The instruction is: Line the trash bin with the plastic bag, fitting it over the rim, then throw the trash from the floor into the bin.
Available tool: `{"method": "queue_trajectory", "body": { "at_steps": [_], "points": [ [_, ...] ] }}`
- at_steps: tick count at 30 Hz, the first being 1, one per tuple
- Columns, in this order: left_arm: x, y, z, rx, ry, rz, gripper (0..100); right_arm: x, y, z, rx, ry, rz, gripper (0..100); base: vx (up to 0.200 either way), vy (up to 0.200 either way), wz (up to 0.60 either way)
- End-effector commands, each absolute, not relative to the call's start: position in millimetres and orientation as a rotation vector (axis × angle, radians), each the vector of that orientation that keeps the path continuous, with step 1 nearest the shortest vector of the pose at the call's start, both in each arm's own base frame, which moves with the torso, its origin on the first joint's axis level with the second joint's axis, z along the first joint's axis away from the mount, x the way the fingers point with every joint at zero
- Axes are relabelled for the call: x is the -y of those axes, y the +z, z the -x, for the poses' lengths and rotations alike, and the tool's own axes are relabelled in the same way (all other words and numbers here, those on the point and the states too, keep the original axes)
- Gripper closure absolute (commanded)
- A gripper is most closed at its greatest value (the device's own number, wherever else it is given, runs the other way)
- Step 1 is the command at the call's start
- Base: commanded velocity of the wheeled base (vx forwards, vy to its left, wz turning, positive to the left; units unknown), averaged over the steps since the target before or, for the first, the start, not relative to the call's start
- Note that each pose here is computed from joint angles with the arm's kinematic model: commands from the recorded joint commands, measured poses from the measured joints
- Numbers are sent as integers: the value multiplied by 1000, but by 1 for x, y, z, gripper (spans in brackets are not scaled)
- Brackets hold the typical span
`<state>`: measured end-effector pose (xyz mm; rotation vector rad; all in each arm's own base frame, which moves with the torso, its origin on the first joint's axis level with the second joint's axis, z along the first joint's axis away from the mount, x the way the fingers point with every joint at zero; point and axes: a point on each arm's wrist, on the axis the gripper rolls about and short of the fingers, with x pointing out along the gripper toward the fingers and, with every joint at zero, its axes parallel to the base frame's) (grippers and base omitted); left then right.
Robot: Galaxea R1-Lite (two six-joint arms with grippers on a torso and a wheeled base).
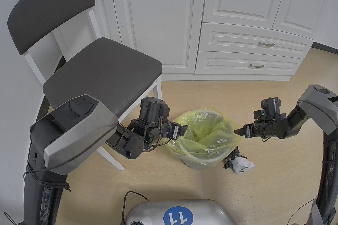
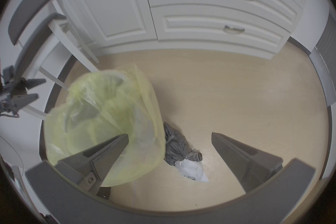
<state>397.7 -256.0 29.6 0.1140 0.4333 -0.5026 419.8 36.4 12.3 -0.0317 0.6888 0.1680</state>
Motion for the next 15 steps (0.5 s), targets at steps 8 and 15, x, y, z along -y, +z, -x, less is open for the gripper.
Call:
{"method": "queue_trajectory", "body": {
  "at_steps": [8,15],
  "points": [
    [292,17,-387,-435,-575,-133,0,-25,-63,-435,-857,148,22,0,0,0,0],
    [313,3,-391,-465,-600,-154,0,-31,-62,-435,-877,161,26,0,0,0,0]
  ]
}}
